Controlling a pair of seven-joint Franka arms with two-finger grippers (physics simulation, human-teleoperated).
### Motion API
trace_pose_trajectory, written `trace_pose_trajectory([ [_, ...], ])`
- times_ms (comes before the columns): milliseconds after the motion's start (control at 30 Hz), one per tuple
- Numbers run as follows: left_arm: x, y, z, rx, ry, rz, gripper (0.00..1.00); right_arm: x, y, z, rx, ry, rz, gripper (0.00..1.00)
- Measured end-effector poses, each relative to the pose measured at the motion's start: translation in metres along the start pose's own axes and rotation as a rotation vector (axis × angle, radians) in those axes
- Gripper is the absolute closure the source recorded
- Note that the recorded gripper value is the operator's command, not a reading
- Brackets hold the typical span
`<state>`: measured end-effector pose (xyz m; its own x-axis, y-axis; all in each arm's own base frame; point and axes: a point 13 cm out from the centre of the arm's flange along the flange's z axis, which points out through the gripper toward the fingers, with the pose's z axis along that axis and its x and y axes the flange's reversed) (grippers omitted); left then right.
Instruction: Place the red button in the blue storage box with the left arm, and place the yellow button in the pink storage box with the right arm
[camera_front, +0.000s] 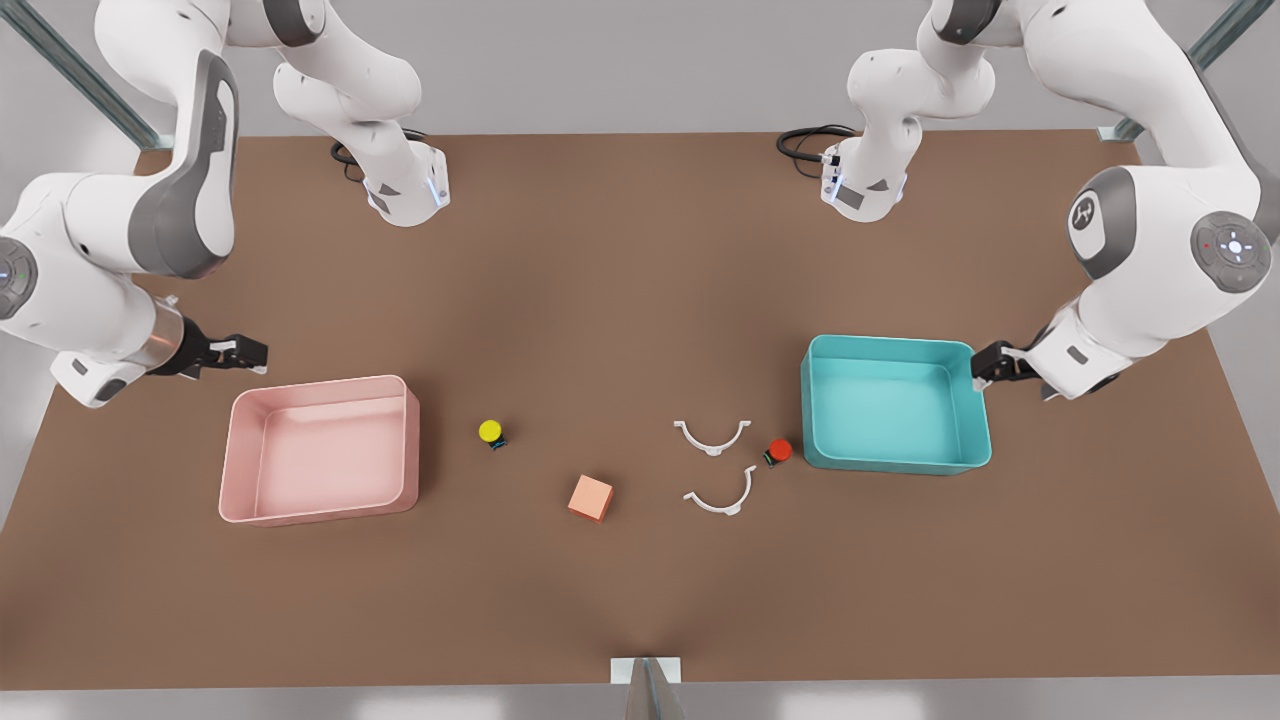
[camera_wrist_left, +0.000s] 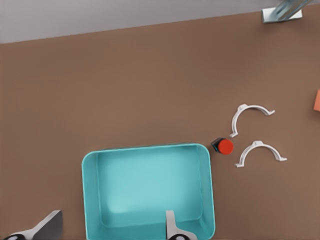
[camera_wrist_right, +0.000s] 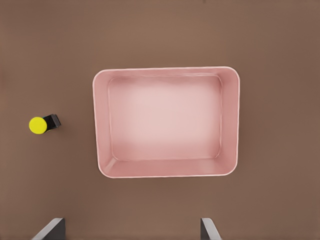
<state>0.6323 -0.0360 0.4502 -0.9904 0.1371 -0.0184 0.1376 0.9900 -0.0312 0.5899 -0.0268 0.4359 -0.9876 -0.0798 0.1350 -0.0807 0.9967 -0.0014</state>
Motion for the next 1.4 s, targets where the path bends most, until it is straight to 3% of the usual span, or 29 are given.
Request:
trace_pose_trajectory([
  [133,-0.010,-0.032,0.030,0.004,0.036,0.069,0.00,-0.004,0.002,0.012,-0.001,0.019,-0.008,0.00],
  [400,-0.023,-0.163,0.147,0.012,0.073,0.527,0.00,-0.016,0.020,0.128,-0.016,0.106,-0.031,0.00],
  [600,-0.006,-0.199,0.235,0.013,0.021,0.805,0.00,-0.019,0.114,0.184,-0.030,0.108,-0.127,0.00],
  [933,-0.018,-0.218,0.317,-0.009,-0.086,1.027,0.00,-0.070,0.248,0.282,-0.045,-0.007,-0.169,0.00],
  [1200,-0.009,-0.214,0.372,0.002,-0.051,1.107,0.00,-0.101,0.273,0.319,-0.081,-0.123,-0.086,0.00],
  [1233,-0.007,-0.213,0.376,0.004,-0.046,1.113,0.01,-0.101,0.275,0.321,-0.084,-0.129,-0.073,0.00],
  [1300,-0.006,-0.213,0.380,0.005,-0.043,1.122,0.23,-0.099,0.277,0.326,-0.088,-0.136,-0.050,0.00],
  [1400,-0.005,-0.214,0.383,0.012,-0.043,1.127,0.27,-0.076,0.280,0.341,-0.085,-0.128,-0.028,0.00],
])
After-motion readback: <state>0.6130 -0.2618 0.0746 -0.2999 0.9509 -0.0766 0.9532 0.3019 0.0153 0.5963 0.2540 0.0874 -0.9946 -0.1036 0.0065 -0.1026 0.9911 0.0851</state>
